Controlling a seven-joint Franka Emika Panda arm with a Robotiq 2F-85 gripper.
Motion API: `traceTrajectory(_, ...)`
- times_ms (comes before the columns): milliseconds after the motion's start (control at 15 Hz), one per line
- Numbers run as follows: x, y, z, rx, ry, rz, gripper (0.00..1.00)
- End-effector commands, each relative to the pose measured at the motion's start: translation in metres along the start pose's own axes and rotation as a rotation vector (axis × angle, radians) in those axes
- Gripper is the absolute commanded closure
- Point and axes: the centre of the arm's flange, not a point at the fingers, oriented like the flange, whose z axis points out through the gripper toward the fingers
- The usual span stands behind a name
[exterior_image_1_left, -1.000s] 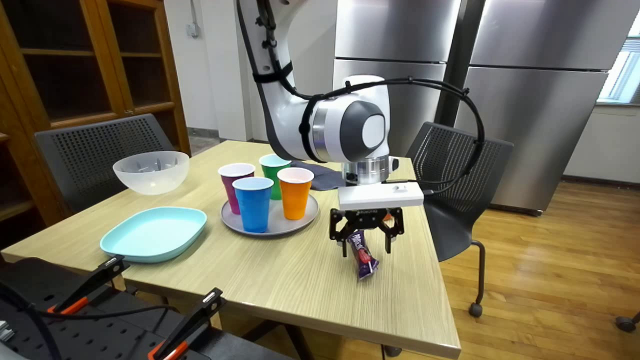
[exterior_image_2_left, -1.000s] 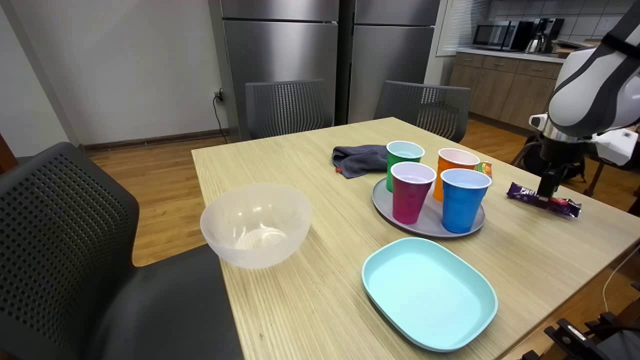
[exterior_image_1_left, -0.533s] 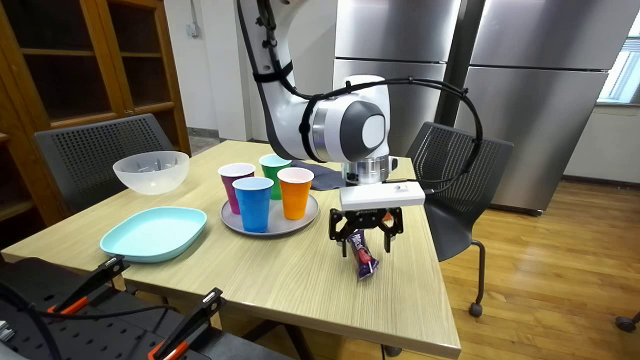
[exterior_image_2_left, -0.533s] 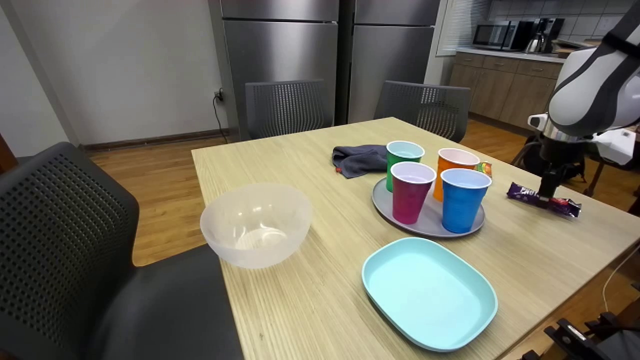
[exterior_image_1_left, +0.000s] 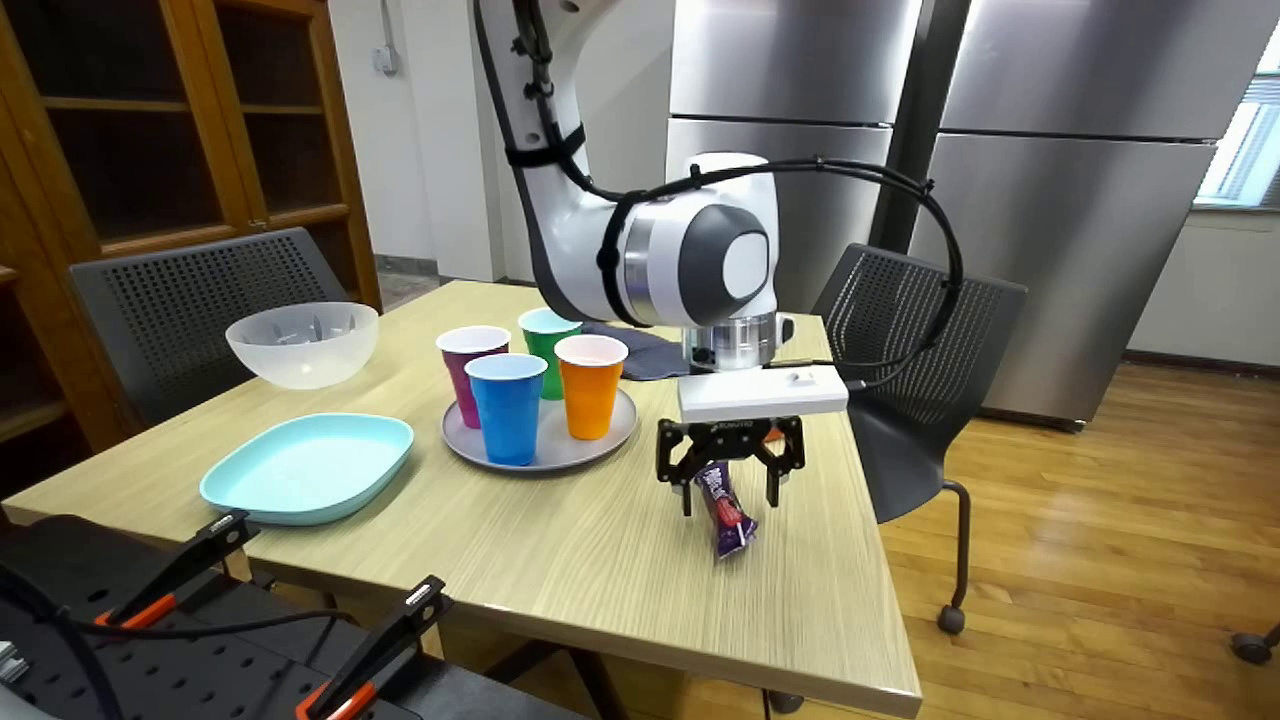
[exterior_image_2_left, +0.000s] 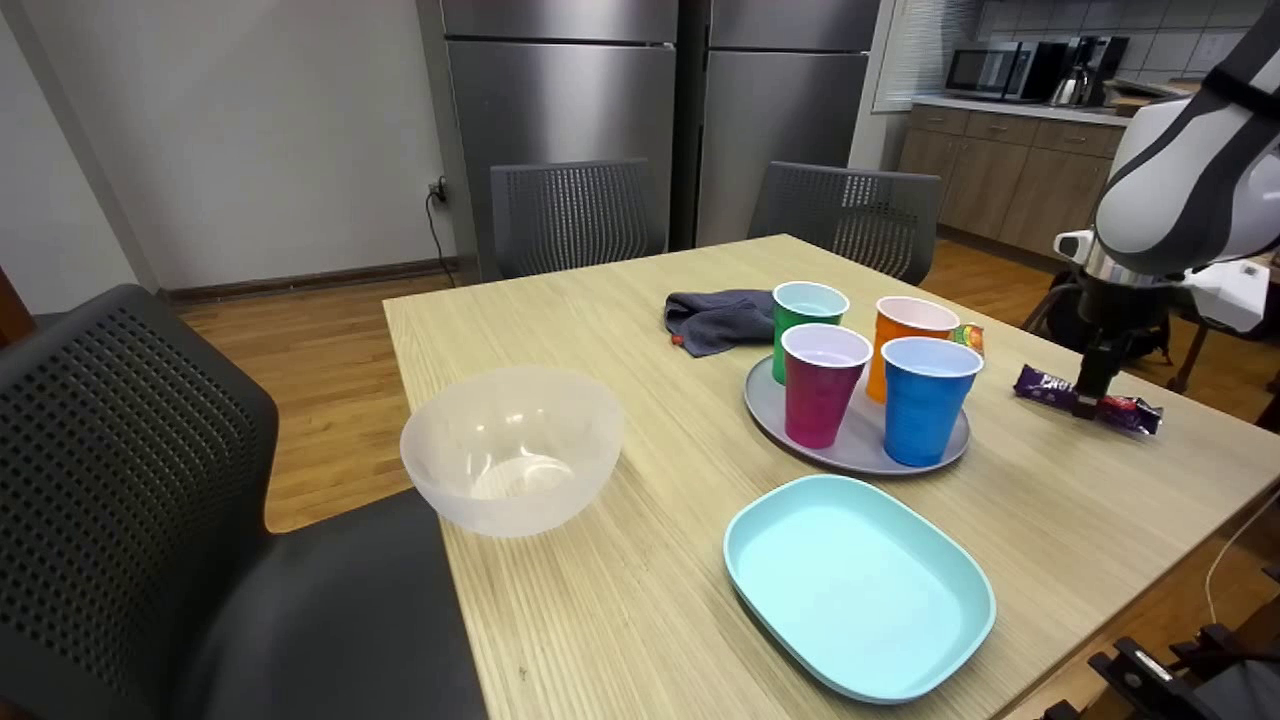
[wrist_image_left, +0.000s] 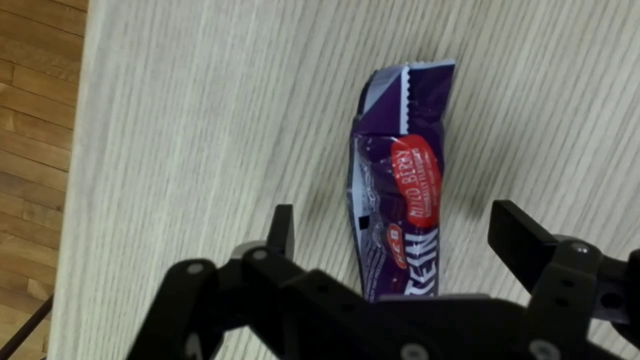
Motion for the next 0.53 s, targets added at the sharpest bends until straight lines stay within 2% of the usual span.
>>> traceTrajectory(0,-0.0012,-0.0003,-0.0023,-0.004,0.013,-0.010,0.25)
traceTrajectory(67,-0.0013,-0.0005,-0.0026,-0.006,0.015,-0.012,0.25)
traceTrajectory(133,-0.0013,-0.0005,-0.0028,-0.006,0.016,-0.013,0.30)
traceTrajectory(467,-0.0019,0.0008,-0.0049,-0.009,0.021,-0.018,0.71)
